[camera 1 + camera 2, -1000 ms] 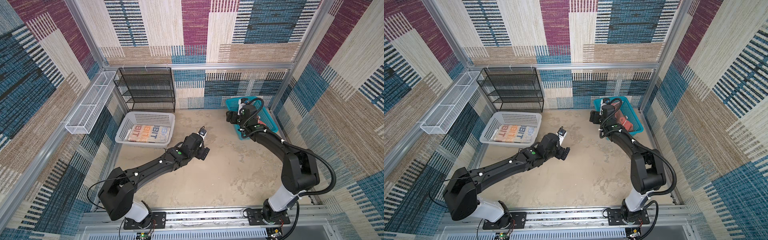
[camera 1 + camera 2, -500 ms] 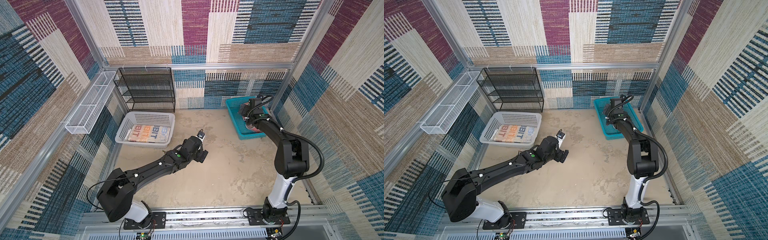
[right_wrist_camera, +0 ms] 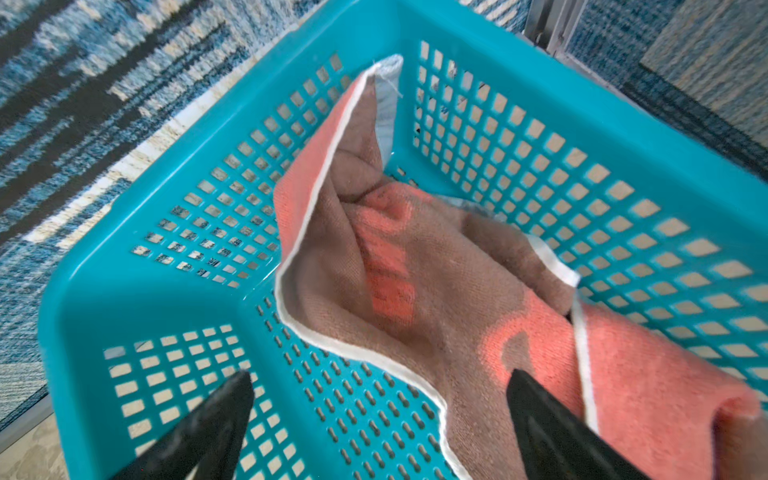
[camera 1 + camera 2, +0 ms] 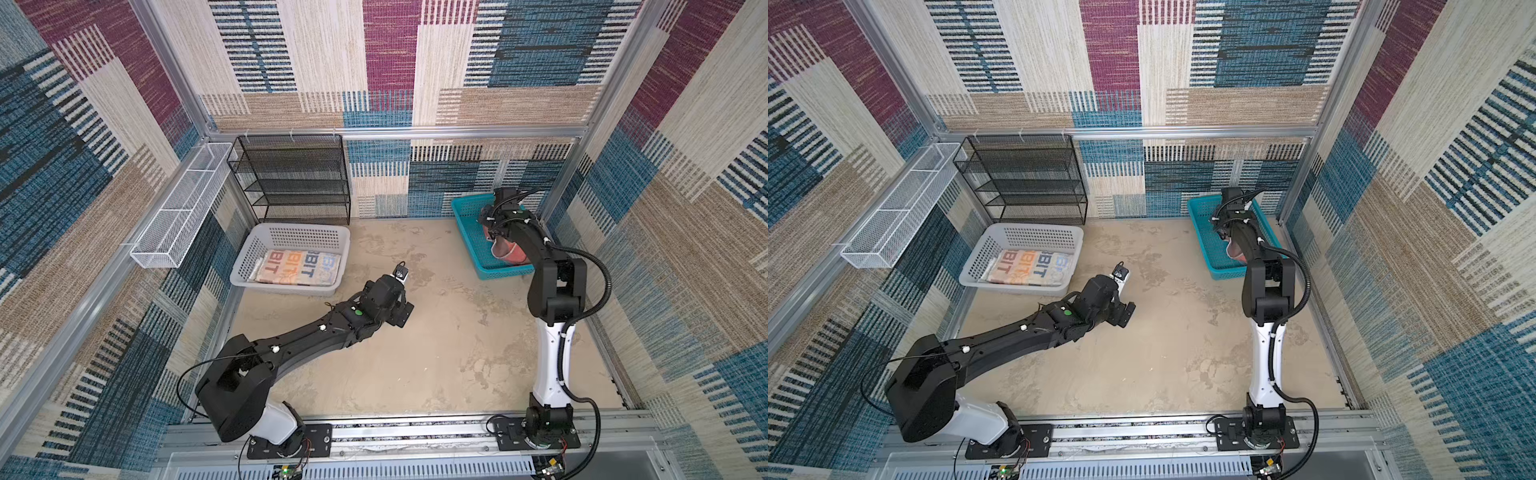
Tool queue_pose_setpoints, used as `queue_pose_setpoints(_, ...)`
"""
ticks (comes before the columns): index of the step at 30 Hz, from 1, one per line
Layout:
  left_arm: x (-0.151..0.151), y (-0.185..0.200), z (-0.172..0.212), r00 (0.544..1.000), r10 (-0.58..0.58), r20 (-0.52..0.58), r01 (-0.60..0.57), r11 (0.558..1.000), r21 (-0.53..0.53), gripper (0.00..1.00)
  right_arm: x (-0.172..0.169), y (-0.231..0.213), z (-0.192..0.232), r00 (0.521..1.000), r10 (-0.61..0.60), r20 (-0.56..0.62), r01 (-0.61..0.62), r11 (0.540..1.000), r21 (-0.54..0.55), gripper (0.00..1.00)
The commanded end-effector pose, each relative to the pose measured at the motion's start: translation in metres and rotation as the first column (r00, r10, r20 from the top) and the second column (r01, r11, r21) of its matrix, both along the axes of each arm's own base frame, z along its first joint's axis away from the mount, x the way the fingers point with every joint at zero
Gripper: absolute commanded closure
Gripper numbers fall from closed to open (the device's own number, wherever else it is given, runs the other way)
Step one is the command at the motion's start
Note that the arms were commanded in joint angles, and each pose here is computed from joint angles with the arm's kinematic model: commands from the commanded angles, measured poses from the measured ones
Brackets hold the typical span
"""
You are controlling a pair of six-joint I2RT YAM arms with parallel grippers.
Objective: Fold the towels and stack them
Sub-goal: 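Reach the right gripper into the teal basket and grasp the brown-coral towel, then lift the brown-coral towel out of the teal basket with the right gripper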
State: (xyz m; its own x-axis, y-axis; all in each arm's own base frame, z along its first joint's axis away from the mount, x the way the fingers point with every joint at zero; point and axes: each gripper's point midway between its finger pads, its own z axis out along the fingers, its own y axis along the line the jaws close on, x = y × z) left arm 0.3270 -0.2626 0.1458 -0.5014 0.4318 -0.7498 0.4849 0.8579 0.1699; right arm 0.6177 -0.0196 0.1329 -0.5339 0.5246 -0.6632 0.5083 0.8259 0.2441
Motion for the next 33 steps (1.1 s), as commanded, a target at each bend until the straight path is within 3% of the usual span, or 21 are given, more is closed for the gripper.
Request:
queue_pose_setpoints(1,0.001,0.004,-0.004,1.0,0.007,0.0,-0.007,0.999,0.032,0.03,0.001,0.008,-0.012,0.999,0.012,-0.045,-0.01,0.999,0.048,0.06)
queue_pose_setpoints(10,0.002,0.004,-0.009,1.0,0.008,-0.007,-0.008,0.999,0.045,0.03,0.006,0.01,-0.038,0.995,-0.045,-0.086,0.054,0.992,0.111,0.09)
queue_pose_setpoints(15,0.001,0.003,-0.011,1.0,0.004,-0.015,-0.003,0.999,0.045,0.03,0.007,0.011,-0.047,0.993,-0.067,-0.095,0.079,0.987,0.137,0.19)
queue_pose_setpoints(17,0.0,0.004,-0.012,1.0,0.006,-0.018,-0.005,0.999,0.047,0.03,0.006,0.011,-0.048,0.993,-0.069,-0.096,0.082,0.987,0.137,0.26)
queue_pose_setpoints(20,0.0,0.005,-0.013,1.0,0.008,-0.02,-0.007,0.999,0.046,0.03,0.007,0.011,-0.046,0.994,-0.065,-0.091,0.078,0.987,0.138,0.45)
queue_pose_setpoints(24,-0.001,0.005,-0.012,1.0,0.01,-0.021,-0.009,0.999,0.044,0.03,0.007,0.012,-0.046,0.995,-0.037,-0.09,0.049,0.99,0.135,1.0)
queue_pose_setpoints(28,-0.003,0.008,-0.011,1.0,0.013,-0.019,-0.012,0.999,0.04,0.03,0.007,0.018,-0.042,0.996,0.032,-0.08,-0.022,0.991,0.129,1.0)
queue_pose_setpoints(33,-0.006,0.01,-0.006,1.0,0.018,-0.008,-0.018,1.0,0.015,0.03,0.003,0.024,-0.01,0.99,0.139,0.014,-0.139,0.987,0.081,1.0)
